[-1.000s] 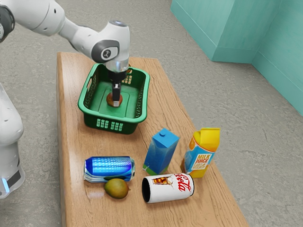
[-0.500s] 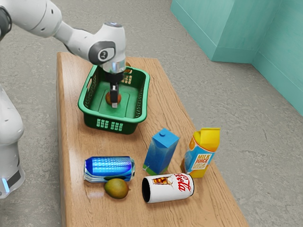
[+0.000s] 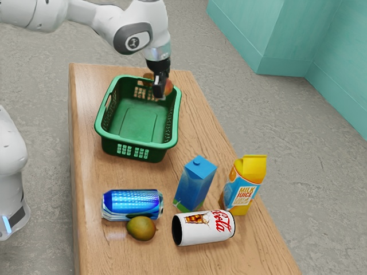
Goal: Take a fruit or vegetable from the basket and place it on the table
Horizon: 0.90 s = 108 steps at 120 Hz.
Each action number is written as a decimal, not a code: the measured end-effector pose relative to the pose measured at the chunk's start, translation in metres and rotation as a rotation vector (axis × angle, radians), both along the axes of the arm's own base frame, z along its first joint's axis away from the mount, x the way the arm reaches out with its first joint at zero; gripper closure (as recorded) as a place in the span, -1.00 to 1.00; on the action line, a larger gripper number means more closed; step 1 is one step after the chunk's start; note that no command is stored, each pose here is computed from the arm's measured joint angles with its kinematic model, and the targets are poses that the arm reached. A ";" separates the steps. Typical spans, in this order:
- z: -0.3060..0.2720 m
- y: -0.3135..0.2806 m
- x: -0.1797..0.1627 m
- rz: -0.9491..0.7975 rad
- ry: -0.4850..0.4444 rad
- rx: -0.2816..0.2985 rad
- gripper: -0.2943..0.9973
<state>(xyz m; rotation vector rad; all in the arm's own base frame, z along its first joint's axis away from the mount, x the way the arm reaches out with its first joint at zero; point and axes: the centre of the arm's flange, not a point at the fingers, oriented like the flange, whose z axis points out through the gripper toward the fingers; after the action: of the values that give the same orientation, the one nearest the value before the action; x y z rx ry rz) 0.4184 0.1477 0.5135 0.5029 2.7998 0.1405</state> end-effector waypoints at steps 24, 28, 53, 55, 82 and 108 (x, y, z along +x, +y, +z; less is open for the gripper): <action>0.053 -0.063 0.066 -0.187 -0.055 0.144 0.01; 0.052 -0.067 0.069 -0.199 -0.052 0.147 0.01; 0.034 -0.081 0.112 -0.256 -0.023 0.131 0.01; 0.032 -0.081 0.115 -0.258 -0.022 0.129 0.01; 0.023 -0.088 0.148 -0.300 -0.016 0.126 -0.14; 0.023 -0.106 0.148 -0.352 -0.009 0.182 -0.46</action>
<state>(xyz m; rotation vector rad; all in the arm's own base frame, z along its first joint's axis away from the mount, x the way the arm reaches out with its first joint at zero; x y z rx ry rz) 0.5664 0.0416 0.5370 1.0236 2.6515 0.3201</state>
